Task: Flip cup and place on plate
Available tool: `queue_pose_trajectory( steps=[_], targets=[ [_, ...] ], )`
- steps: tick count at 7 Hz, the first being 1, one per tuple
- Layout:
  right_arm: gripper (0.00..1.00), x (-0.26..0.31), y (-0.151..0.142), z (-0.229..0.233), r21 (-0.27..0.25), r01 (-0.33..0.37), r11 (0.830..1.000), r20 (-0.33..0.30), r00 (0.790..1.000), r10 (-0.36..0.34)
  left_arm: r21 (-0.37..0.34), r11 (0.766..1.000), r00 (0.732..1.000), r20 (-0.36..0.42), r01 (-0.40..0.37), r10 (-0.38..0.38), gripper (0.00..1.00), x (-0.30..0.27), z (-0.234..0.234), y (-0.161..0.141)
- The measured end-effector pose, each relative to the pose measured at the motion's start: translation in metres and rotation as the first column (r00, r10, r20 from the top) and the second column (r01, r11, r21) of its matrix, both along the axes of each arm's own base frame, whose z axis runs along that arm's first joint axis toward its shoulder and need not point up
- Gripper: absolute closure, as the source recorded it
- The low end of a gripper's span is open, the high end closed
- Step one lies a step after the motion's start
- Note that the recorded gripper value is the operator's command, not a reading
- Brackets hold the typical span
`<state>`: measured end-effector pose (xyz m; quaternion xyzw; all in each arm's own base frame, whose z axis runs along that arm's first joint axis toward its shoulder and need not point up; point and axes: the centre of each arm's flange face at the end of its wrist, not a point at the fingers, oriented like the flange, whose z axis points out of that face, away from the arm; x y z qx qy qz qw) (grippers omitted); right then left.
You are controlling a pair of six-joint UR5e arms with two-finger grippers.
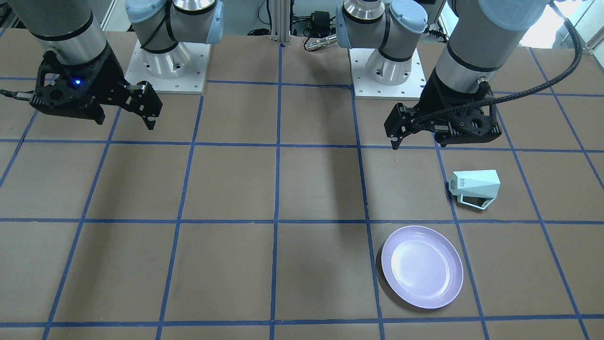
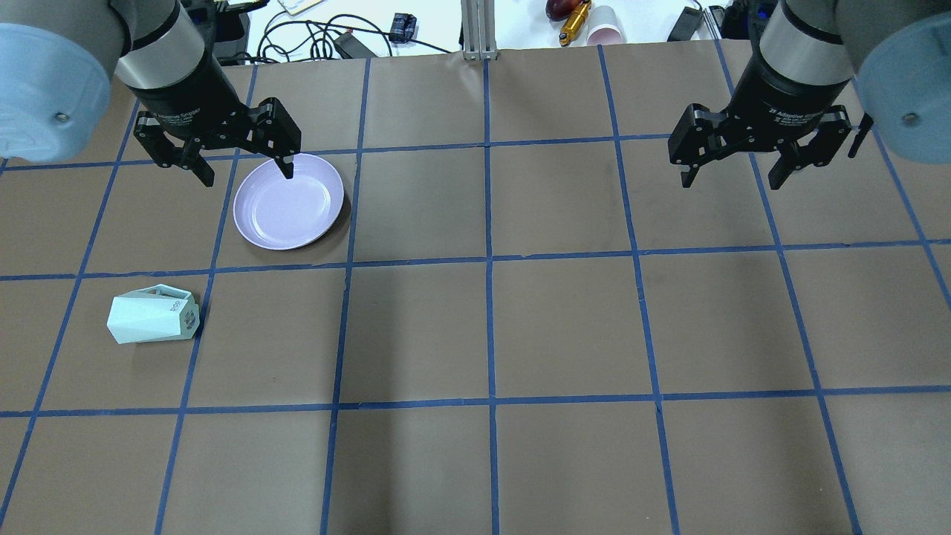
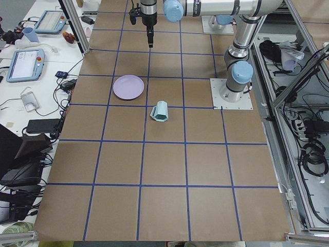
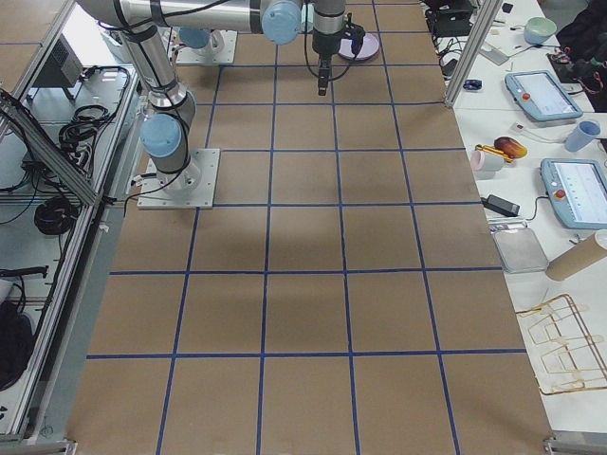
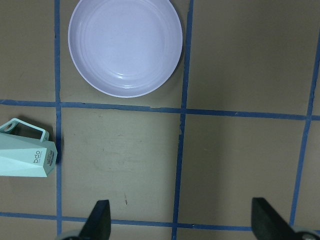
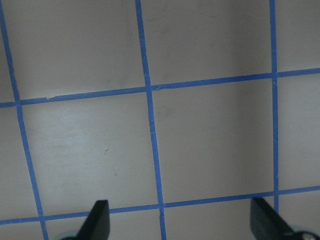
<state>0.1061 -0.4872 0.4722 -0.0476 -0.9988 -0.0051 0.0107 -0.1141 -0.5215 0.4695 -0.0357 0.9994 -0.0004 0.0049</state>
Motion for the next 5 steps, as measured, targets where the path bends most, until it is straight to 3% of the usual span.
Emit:
queue_pose_trajectory(
  steps=[5],
  targets=[
    [0.00,0.0001,0.0000,0.0000,0.000,0.000,1.000,0.001,1.000,0.000,0.005,1.000,1.000,-0.001,-0.002,0.002,0.00,0.0012,0.0004,0.0008]
  ],
)
